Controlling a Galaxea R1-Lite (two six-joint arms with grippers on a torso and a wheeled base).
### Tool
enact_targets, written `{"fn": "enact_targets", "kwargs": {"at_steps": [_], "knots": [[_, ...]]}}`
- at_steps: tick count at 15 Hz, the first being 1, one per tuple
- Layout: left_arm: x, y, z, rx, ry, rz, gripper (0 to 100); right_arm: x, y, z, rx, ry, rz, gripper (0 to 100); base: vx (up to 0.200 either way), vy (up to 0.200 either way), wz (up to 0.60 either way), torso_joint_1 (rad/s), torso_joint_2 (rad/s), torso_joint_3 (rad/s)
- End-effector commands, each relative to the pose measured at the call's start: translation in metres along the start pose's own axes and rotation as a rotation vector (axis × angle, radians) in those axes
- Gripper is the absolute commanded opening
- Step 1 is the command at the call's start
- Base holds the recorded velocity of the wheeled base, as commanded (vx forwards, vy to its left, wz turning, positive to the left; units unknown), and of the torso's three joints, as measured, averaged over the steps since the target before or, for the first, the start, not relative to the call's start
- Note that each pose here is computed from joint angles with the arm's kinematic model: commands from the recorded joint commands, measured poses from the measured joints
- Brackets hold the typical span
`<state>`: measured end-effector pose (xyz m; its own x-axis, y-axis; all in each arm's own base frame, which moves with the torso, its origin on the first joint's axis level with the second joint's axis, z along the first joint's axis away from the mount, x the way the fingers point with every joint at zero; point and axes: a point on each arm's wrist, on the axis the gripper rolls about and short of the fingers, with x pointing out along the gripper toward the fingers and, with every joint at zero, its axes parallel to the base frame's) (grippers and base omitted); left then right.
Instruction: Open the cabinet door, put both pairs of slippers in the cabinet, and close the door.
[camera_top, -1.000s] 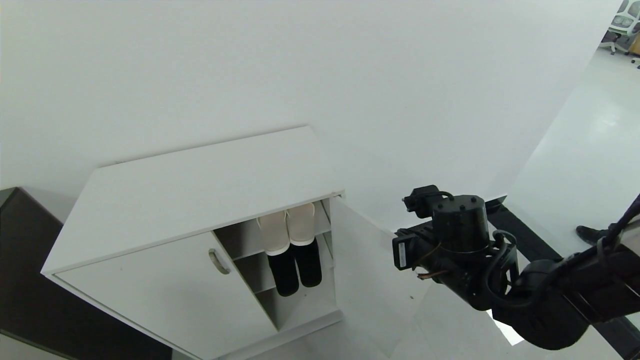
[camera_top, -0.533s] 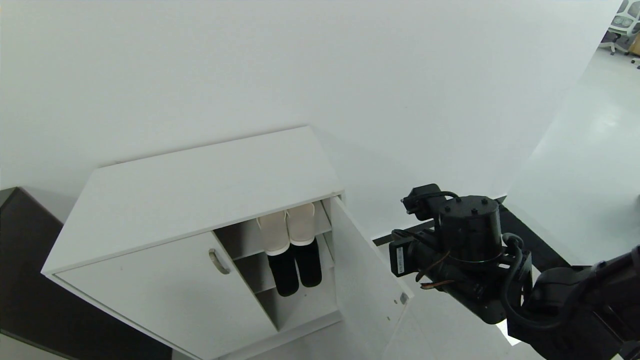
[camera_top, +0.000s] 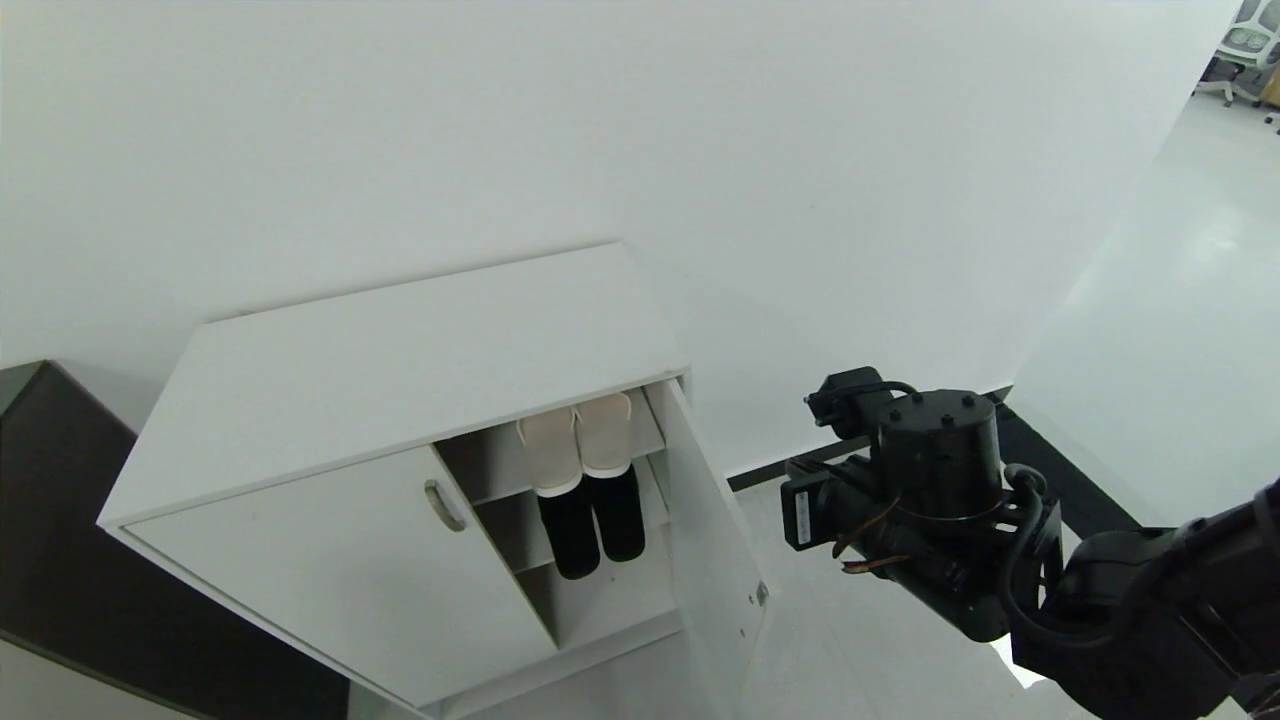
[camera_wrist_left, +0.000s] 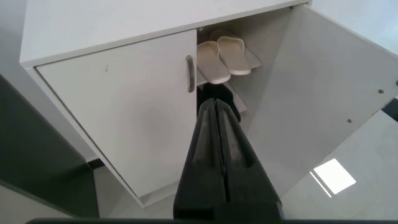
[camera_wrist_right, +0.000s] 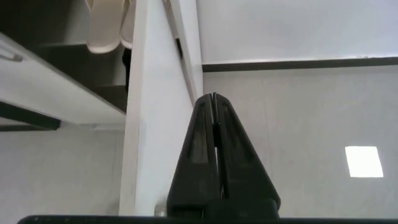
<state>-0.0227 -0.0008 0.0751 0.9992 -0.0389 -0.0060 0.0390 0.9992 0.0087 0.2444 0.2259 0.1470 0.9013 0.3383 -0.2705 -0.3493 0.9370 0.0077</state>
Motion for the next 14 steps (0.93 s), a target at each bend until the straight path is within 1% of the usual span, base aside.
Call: {"fn": "enact_targets", "kwargs": {"at_steps": [1, 2, 5, 8, 10, 12, 14], "knots": [[0.0, 0.0, 0.0, 0.0, 0.0, -0.001, 0, 0.001, -0.001, 0.0, 0.001, 0.001, -0.004, 0, -0.2, 0.0, 0.0, -0.007, 0.0, 0.002], [0.0, 0.0, 0.0, 0.0, 0.0, -0.001, 0, 0.002, -0.002, 0.0, 0.001, 0.001, -0.007, 0, -0.2, 0.0, 0.0, -0.012, 0.0, 0.012], [0.0, 0.0, 0.0, 0.0, 0.0, -0.001, 0, 0.012, -0.01, -0.004, 0.006, 0.01, -0.036, 0, 0.0, 0.0, 0.0, 0.0, 0.0, 0.0], [0.0, 0.0, 0.0, 0.0, 0.0, -0.001, 0, 0.032, -0.022, -0.009, 0.026, -0.007, -0.063, 0, 0.0, 0.0, 0.0, 0.0, 0.0, 0.0], [0.0, 0.0, 0.0, 0.0, 0.0, -0.001, 0, 0.044, -0.028, -0.014, 0.029, 0.009, -0.076, 0, 0.0, 0.0, 0.0, 0.0, 0.0, 0.0], [0.0, 0.0, 0.0, 0.0, 0.0, -0.001, 0, 0.048, -0.027, -0.018, 0.027, 0.022, -0.062, 0, 0.0, 0.0, 0.0, 0.0, 0.0, 0.0], [0.0, 0.0, 0.0, 0.0, 0.0, 0.001, 0, 0.047, -0.015, -0.022, 0.034, 0.031, -0.017, 0, 0.0, 0.0, 0.0, 0.0, 0.0, 0.0]]}}
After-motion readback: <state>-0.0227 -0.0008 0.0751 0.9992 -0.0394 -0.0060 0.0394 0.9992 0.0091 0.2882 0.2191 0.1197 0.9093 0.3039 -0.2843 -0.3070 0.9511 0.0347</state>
